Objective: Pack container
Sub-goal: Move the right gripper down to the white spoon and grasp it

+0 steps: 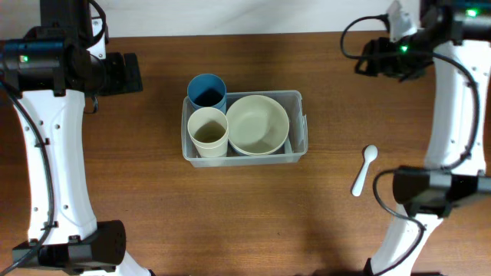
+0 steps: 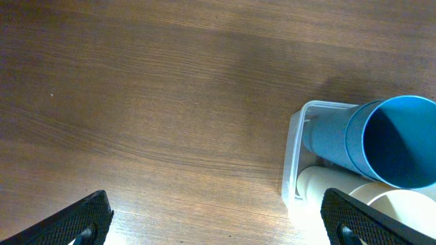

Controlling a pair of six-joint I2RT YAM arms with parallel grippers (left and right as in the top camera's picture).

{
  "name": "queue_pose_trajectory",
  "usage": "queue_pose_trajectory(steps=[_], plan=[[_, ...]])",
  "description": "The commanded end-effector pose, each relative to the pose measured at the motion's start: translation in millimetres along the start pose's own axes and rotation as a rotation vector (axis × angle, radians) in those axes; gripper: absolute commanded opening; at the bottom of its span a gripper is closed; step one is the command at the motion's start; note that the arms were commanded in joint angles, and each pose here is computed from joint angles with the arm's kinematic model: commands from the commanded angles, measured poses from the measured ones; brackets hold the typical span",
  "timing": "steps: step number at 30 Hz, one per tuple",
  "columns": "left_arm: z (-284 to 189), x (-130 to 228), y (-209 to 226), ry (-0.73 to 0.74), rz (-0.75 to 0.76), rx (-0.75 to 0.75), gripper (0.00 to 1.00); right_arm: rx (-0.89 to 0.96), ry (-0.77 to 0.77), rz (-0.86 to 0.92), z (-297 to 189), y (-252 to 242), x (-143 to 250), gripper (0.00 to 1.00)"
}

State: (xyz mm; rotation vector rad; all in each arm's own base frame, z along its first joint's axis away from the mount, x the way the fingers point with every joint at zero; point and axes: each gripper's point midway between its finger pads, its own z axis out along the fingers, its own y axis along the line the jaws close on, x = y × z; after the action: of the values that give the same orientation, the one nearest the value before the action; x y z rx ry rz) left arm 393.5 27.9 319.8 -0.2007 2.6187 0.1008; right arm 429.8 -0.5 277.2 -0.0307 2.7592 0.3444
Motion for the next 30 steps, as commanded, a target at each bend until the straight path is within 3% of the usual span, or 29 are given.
queue_pose_trajectory(steps=[1,10,20,25,30], plan=[[-0.4,0.0,3.4,-0.001,-0.010,-0.012,1.00,0.120,-0.018,0.022,-33.9,-10.1,22.0,0.70],[-0.4,0.1,3.4,-0.001,-0.010,-0.012,1.00,0.192,0.152,0.132,-39.1,-32.1,112.8,0.88],[-0.4,0.0,3.4,-0.001,-0.010,-0.012,1.00,0.057,0.296,0.367,19.8,-64.7,159.6,0.97],[-0.4,0.1,3.4,-0.001,-0.010,-0.012,1.00,0.021,0.320,0.478,66.1,-78.6,182.7,0.97],[-0.4,0.0,3.4,-0.001,-0.009,-0.012,1.00,0.025,0.304,0.478,104.9,-84.3,195.3,0.86]])
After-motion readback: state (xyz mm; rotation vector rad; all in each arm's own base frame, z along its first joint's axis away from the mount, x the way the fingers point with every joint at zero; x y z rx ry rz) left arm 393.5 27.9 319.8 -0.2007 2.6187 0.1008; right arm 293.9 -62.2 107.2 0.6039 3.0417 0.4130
